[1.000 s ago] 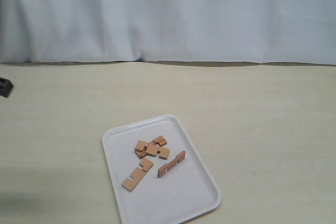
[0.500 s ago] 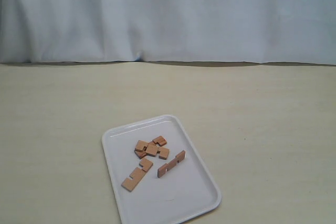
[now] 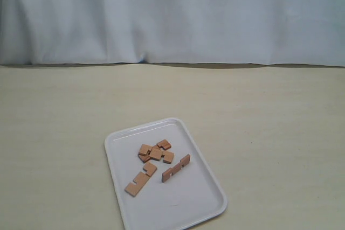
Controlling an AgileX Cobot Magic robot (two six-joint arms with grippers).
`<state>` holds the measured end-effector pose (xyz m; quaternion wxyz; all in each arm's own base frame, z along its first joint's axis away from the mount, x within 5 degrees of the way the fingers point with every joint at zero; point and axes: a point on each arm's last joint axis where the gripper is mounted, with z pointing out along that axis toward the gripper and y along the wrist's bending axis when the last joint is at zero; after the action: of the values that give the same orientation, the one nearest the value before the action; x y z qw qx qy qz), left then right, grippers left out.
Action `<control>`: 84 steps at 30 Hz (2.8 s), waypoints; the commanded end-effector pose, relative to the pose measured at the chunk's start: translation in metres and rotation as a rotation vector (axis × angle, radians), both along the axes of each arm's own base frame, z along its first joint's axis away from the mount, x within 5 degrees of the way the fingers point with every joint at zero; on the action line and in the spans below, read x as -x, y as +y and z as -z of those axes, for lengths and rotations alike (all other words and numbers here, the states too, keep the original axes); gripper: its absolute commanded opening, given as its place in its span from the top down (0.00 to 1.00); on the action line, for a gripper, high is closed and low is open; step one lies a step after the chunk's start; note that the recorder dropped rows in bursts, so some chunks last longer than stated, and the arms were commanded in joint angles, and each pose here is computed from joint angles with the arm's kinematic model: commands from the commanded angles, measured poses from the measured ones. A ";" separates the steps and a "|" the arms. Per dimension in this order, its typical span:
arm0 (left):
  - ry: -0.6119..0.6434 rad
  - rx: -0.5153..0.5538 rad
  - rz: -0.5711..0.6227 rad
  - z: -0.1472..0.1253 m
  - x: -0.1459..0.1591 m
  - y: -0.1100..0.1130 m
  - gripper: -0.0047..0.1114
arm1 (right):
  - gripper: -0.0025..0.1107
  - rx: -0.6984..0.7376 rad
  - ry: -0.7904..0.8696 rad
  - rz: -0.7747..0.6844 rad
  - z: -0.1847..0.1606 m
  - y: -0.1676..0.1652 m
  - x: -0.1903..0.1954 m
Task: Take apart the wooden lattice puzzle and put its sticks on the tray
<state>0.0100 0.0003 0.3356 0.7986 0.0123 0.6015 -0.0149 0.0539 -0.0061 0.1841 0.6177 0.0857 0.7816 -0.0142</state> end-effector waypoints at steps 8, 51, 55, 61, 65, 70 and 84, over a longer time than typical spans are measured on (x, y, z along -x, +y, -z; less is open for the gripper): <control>-0.043 0.008 0.004 -0.002 0.002 0.000 0.96 | 0.94 0.002 -0.008 -0.002 0.000 0.000 0.000; 0.397 0.114 0.031 0.140 -0.046 -0.004 0.96 | 0.94 0.002 -0.008 -0.002 0.000 0.000 0.000; 0.414 0.138 0.038 0.142 -0.046 -0.005 0.96 | 0.94 0.002 -0.008 -0.002 0.000 0.000 0.000; 0.425 0.134 0.038 0.143 -0.045 -0.005 0.96 | 0.94 0.002 -0.008 -0.002 0.000 0.000 0.000; 0.450 0.122 0.032 0.145 -0.045 -0.004 0.96 | 0.94 0.002 -0.008 -0.002 0.000 0.000 0.000; 0.494 0.110 0.010 0.149 -0.044 -0.003 0.96 | 0.94 0.002 -0.008 -0.002 0.000 0.000 0.000; 0.504 0.072 -0.005 0.150 -0.044 -0.001 0.96 | 0.94 0.002 -0.008 -0.002 0.000 0.000 0.000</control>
<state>0.0542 -0.0014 0.1858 0.6225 -0.0198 0.7815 -0.0372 0.0539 -0.0061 0.1841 0.6177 0.0857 0.7816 -0.0142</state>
